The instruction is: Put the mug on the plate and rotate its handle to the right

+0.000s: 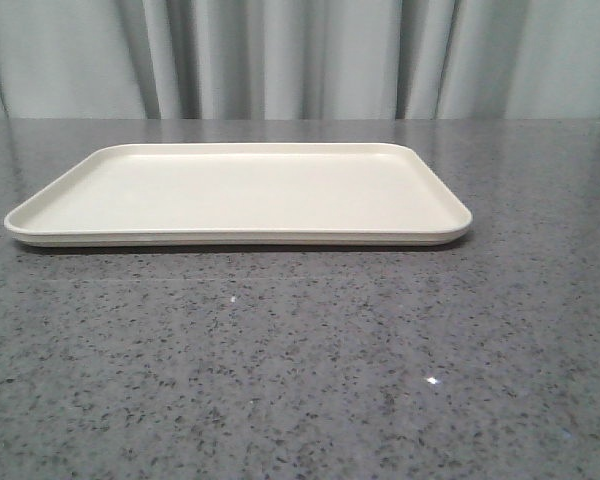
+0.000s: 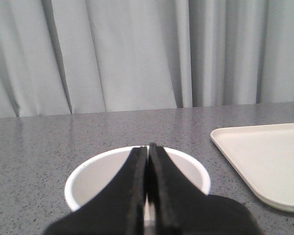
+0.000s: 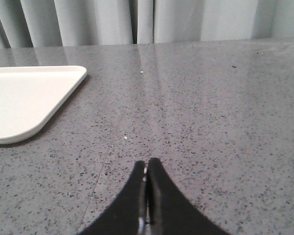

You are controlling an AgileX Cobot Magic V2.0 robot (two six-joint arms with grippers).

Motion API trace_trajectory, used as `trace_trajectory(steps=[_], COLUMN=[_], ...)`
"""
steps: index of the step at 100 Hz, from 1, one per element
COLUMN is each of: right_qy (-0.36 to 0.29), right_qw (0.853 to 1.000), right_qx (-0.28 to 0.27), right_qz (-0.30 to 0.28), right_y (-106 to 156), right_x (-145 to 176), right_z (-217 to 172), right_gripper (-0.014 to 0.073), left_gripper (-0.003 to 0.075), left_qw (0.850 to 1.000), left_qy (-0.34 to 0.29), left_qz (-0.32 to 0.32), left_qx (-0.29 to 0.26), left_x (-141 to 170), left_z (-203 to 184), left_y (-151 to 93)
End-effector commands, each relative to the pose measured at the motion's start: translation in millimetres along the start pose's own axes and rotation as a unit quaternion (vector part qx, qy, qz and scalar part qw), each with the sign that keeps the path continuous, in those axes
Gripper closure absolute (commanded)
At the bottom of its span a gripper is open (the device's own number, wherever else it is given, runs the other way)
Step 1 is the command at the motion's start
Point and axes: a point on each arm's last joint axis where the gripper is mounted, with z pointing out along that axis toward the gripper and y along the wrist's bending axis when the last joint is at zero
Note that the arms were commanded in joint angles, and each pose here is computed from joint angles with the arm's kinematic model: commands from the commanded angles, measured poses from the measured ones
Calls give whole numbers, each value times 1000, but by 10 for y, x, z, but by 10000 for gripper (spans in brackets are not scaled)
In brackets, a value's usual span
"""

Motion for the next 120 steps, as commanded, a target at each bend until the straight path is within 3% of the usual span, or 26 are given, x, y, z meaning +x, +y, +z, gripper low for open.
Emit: trace_trajectory(steps=[1, 120], right_qy=[-50, -50], right_qw=[999, 999], right_qx=[-2, -3], right_qz=[-6, -6], right_y=[1, 2], right_x=[-80, -80], right_z=[-16, -16], right_gripper=[708, 708], left_gripper=[740, 740], left_qw=[999, 997], left_qy=[-46, -69], left_qz=[-8, 18], left_qx=[4, 9], left_x=[-53, -93], left_z=[-25, -30], left_y=[-6, -17])
